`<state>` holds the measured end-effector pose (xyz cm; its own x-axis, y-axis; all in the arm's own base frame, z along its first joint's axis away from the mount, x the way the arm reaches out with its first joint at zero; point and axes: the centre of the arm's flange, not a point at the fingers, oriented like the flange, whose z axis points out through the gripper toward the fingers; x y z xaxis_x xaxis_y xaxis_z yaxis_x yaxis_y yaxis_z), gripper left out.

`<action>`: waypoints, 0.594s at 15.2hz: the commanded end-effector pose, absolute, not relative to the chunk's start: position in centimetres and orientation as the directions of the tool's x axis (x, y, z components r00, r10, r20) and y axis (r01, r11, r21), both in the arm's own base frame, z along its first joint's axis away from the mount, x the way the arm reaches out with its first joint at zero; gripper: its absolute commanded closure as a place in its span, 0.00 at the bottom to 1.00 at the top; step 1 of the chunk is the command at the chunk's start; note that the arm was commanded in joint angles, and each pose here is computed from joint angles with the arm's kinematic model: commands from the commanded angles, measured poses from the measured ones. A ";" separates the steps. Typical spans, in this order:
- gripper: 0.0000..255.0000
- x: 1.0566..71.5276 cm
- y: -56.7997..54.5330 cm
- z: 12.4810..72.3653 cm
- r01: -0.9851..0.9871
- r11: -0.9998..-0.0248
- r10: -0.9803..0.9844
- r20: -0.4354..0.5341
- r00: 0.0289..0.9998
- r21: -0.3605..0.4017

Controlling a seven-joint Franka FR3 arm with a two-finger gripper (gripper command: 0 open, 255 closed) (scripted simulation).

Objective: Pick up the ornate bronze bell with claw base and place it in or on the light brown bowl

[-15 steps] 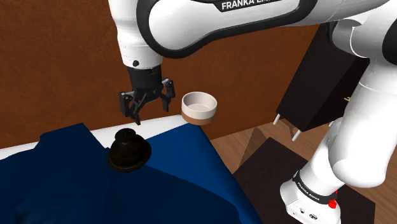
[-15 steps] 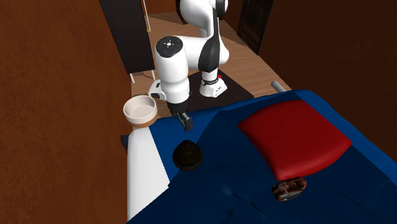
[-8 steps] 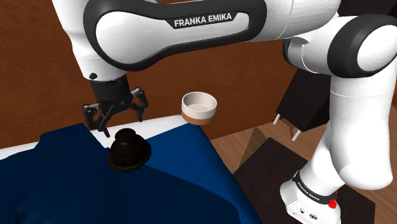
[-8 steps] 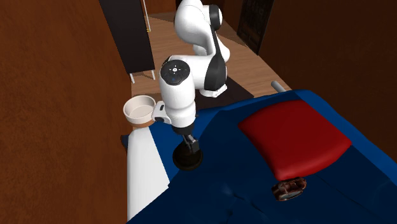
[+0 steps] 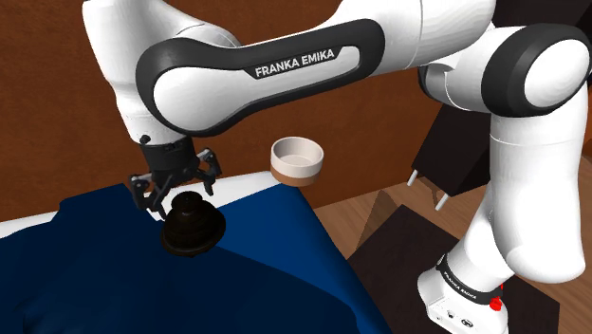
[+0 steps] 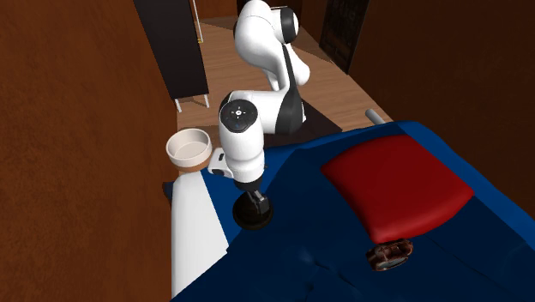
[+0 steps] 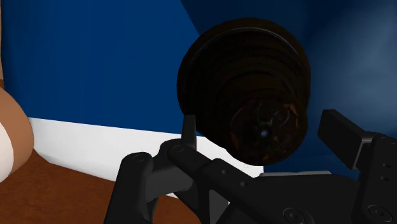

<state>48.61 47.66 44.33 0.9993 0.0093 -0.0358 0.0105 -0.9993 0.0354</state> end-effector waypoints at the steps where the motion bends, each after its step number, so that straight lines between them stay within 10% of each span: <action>1: 0.00 48.6 47.7 44.1 0.010 -0.999 0.009 -0.035 0.999 0.035; 6: 0.00 48.6 47.7 44.1 0.010 -0.999 0.009 -0.036 0.999 0.035; 7: 1.00 48.6 47.7 44.1 0.010 -0.999 0.009 -0.036 0.999 0.035; 9: 1.00 48.6 47.7 44.1 0.010 -0.999 0.009 -0.036 0.999 0.035</action>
<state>48.63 47.69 44.10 0.9993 0.0093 -0.0357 0.0106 -0.9993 0.0352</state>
